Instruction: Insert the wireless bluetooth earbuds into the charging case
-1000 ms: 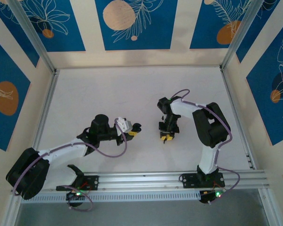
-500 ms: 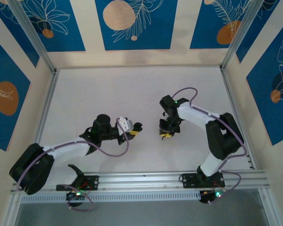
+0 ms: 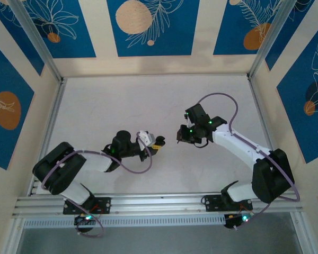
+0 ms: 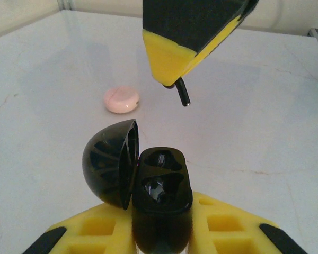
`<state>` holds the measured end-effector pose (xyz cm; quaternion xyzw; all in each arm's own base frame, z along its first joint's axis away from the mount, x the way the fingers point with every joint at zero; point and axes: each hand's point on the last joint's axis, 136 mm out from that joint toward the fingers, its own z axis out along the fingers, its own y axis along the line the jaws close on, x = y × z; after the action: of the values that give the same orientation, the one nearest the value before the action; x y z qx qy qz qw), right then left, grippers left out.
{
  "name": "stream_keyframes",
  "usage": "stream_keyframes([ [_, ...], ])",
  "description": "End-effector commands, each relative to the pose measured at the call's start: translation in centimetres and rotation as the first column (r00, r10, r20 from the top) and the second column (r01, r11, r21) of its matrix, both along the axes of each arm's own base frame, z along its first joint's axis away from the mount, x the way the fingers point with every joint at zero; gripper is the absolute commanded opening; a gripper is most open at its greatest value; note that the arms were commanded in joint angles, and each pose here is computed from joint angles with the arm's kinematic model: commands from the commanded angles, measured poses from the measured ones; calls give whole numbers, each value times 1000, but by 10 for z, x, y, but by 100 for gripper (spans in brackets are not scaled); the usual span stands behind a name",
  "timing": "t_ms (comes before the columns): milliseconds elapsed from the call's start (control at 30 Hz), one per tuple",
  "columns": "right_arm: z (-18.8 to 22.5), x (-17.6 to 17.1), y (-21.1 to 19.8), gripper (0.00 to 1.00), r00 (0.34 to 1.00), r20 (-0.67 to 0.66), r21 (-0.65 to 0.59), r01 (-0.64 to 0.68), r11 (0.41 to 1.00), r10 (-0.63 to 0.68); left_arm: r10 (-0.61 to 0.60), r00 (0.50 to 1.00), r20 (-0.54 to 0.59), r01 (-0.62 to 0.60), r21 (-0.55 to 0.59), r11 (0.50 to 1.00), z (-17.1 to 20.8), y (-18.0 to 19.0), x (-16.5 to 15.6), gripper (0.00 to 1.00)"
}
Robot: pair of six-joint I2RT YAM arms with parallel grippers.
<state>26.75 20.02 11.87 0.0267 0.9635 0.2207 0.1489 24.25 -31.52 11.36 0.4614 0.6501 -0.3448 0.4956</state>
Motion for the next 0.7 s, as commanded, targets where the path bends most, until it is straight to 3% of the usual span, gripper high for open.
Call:
stream_keyframes([
  [0,17,8,11,17,995,100,43,-3,999,-1,37,997,62,-32,-76,997,17,-6,7,23],
  [300,38,7,33,17,971,233,51,-61,997,48,49,997,64,-42,-106,993,14,-11,12,23],
  [667,42,7,49,18,962,267,73,-84,994,61,62,996,61,-55,-121,991,15,-13,13,23],
])
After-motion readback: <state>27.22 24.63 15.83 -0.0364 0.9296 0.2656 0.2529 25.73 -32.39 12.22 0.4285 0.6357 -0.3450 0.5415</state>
